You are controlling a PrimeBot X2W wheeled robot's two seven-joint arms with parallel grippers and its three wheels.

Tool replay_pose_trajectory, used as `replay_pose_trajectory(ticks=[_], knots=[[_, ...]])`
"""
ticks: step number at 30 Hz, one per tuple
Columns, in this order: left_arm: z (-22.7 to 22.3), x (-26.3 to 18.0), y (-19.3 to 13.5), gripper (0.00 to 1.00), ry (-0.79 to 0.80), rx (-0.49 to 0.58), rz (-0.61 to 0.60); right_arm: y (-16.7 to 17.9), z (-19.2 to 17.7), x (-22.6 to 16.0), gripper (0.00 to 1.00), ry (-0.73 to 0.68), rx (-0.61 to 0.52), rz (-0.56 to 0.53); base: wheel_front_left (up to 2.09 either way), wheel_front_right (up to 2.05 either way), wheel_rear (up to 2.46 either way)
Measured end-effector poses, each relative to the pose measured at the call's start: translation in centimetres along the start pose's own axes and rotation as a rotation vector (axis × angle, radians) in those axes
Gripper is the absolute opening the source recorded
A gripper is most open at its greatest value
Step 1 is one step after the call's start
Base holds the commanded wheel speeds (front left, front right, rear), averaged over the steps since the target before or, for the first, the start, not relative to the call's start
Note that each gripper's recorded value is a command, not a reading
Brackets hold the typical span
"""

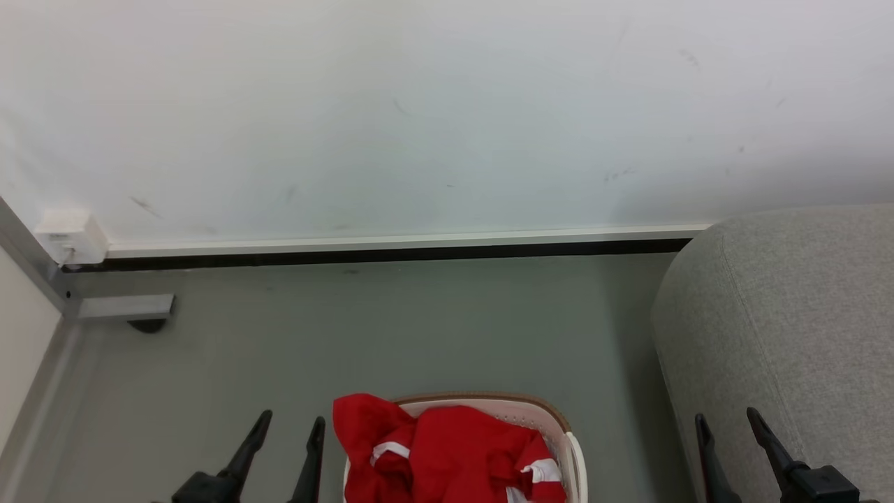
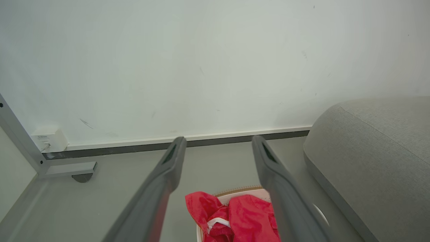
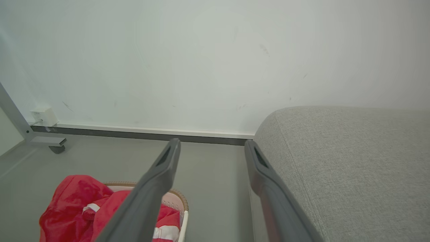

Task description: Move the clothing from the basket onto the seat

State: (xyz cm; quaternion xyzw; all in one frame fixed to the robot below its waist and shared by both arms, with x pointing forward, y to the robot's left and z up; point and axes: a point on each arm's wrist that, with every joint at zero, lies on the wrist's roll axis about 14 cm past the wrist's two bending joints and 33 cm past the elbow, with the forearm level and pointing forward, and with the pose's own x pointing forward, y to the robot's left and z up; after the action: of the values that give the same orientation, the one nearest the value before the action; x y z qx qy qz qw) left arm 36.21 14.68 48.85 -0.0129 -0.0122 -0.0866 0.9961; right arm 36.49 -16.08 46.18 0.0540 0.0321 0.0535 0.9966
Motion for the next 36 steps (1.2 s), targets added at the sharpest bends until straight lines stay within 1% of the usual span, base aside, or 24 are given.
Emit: replay_pose_trajectory(ticks=[5,8,14,18,23,28,32,36], knots=[[-0.6,0.6,-0.3,1.00,0.018,-0.007,-0.010,-0.4,0.0,0.4,1.00,-0.001,0.001,-0.009,0.00,0.00,0.00],[-0.7,1.9,-0.9,1.00,0.018,-0.012,-0.034,-0.6,0.2,1.2,1.00,-0.007,0.002,-0.015,0.00,0.00,0.00],[-0.9,6.4,-3.3,1.00,0.011,-0.017,-0.123,-1.5,1.0,4.0,1.00,-0.033,-0.012,-0.027,0.00,0.00,0.00],[-2.6,10.0,-5.3,1.00,0.043,-0.001,-0.200,-1.9,1.0,6.5,1.00,-0.044,-0.022,-0.027,0.00,0.00,0.00],[-7.6,13.5,-7.2,1.00,0.175,0.034,-0.280,-2.4,-0.4,9.2,1.00,-0.023,-0.033,-0.025,0.00,0.00,0.00],[-13.8,15.8,-8.3,1.00,0.349,0.072,-0.319,-2.6,-2.8,11.4,1.00,0.016,-0.027,-0.016,0.00,0.00,0.00],[-19.8,15.6,-8.9,1.00,0.539,0.097,-0.349,-3.0,-5.0,12.5,1.00,0.055,-0.024,-0.013,0.00,0.00,0.00],[-24.9,14.9,-8.6,1.00,0.707,0.131,-0.333,-3.5,-6.9,13.1,1.00,0.088,-0.019,-0.020,0.00,0.00,0.00]])
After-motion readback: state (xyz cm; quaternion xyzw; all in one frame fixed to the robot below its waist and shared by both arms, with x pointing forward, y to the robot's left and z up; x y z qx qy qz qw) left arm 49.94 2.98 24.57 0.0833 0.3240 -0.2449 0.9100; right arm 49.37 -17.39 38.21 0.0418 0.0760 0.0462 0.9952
